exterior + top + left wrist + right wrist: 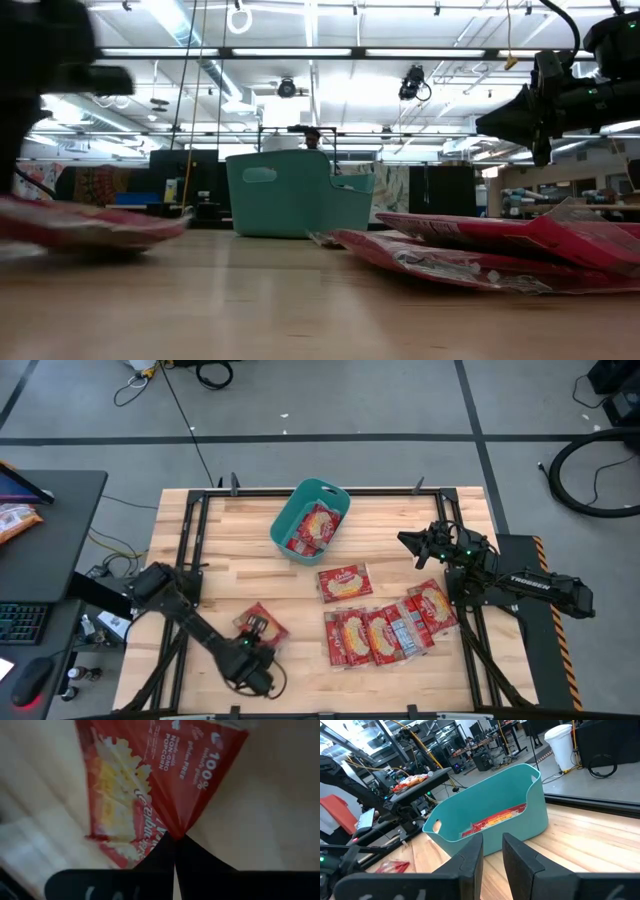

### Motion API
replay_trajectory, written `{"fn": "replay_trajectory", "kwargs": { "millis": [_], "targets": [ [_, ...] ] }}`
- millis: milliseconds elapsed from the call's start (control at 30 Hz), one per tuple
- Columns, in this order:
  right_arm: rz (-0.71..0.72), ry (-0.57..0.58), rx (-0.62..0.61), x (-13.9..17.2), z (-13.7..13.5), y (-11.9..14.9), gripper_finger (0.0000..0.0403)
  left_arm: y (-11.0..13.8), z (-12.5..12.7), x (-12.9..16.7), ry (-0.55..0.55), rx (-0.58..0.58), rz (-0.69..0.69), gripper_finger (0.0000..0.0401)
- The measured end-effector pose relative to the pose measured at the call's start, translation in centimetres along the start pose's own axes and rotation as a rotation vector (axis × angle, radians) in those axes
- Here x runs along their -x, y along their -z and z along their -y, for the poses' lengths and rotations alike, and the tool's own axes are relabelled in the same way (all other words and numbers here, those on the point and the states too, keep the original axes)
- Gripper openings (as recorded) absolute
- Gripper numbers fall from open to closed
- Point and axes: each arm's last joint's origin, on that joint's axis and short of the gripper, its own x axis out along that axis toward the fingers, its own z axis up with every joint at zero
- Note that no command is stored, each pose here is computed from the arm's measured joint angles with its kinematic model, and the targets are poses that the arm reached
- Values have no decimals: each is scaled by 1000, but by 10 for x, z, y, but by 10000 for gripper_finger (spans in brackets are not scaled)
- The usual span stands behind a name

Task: Sort popcorn bags into baskets
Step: Put the popcorn bag into the green bin

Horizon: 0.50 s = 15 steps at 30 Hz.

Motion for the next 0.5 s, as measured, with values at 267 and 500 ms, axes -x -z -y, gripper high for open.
{"fn": "replay_trajectory", "kwargs": {
  "millis": [267,500],
  "targets": [
    [-1,1,0,0,0,0,77,-16,-81,35,-185,250,12,8],
    [1,2,0,0,0,0,77,-11,-177,71,-296,637,167,8]
  ]
}}
